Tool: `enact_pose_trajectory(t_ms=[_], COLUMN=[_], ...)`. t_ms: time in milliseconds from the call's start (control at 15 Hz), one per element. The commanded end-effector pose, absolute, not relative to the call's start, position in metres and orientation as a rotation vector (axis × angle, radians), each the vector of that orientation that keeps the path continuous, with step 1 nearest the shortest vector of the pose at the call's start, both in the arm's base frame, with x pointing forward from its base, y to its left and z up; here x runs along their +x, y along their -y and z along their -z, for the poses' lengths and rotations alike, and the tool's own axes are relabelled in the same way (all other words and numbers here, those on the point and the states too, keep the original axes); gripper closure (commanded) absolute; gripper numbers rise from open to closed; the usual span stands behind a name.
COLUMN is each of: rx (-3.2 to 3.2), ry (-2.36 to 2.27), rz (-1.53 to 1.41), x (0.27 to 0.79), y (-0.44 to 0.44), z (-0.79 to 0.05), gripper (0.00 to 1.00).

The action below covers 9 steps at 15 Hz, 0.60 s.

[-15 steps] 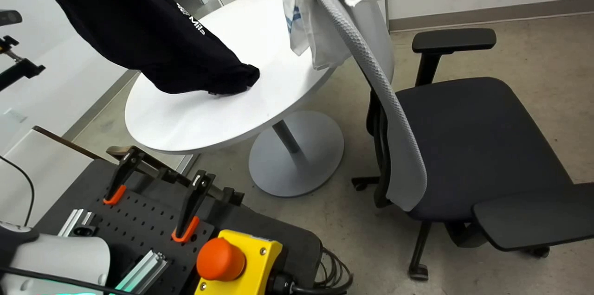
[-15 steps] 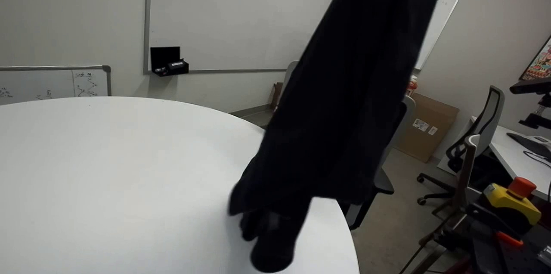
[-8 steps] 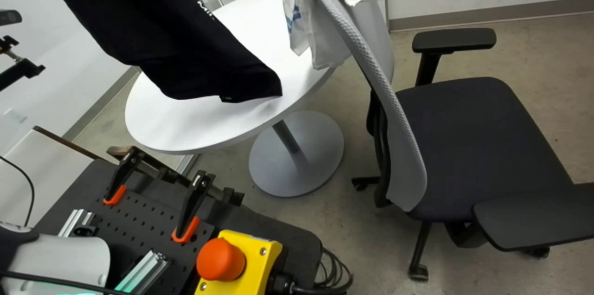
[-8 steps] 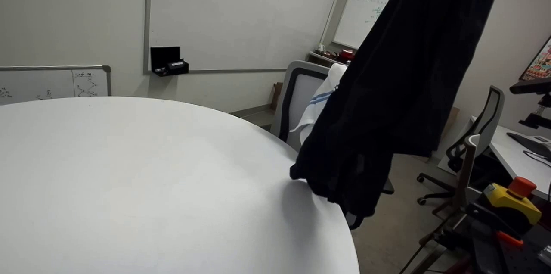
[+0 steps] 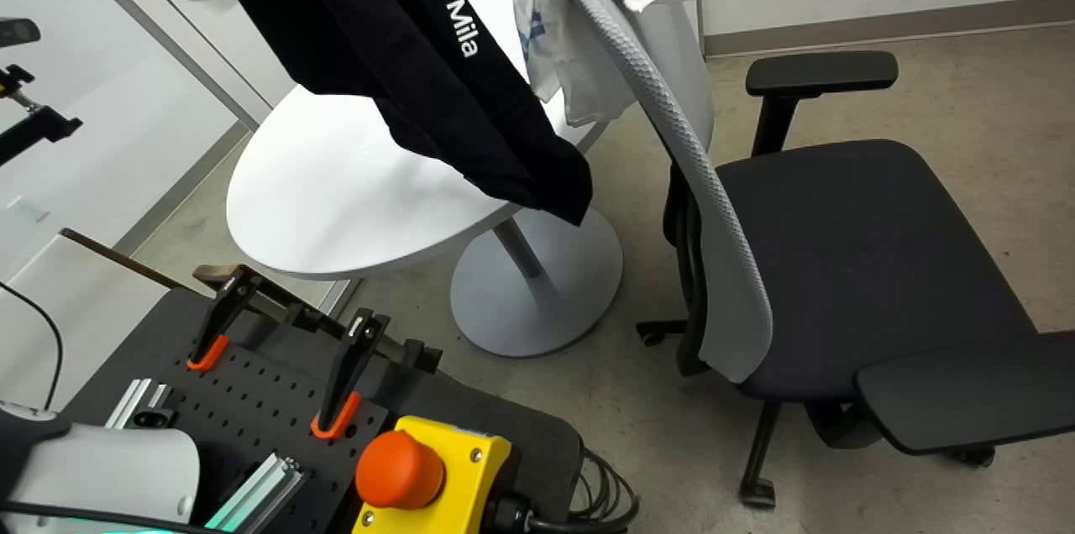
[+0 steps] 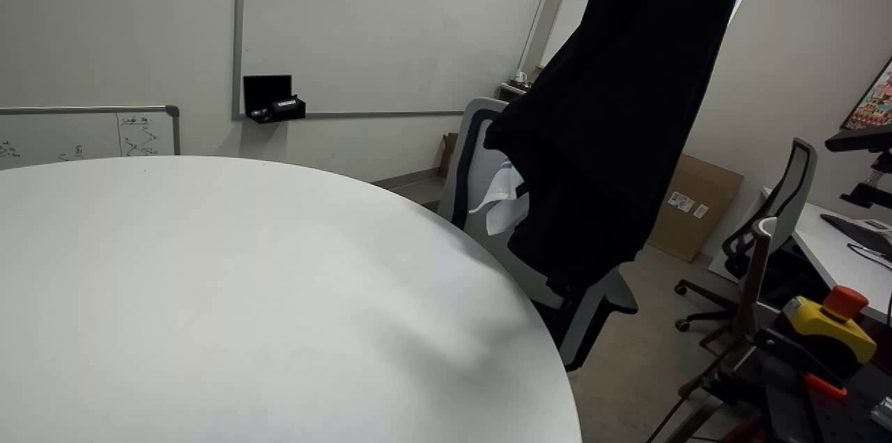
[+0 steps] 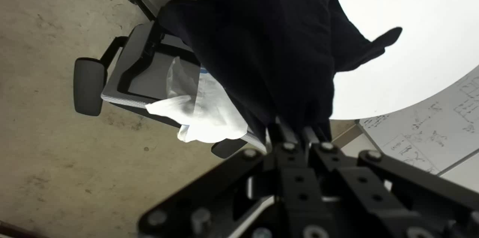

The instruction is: Put the black object from the table and put it on the headrest

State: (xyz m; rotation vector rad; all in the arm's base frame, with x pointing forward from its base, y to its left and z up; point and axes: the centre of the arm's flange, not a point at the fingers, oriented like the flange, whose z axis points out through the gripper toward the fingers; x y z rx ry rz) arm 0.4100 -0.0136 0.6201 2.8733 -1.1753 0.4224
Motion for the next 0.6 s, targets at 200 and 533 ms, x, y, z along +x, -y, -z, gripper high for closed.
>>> enact_pose_trajectory(t_ms=[200, 533], rx=[2.814, 2.763], ry=[1.420, 1.531], rz=[-0.436, -0.457], x=[0.422, 0.436], y=[0.087, 0.141], z=[-0.652, -0.670], gripper=[0.99, 0.99])
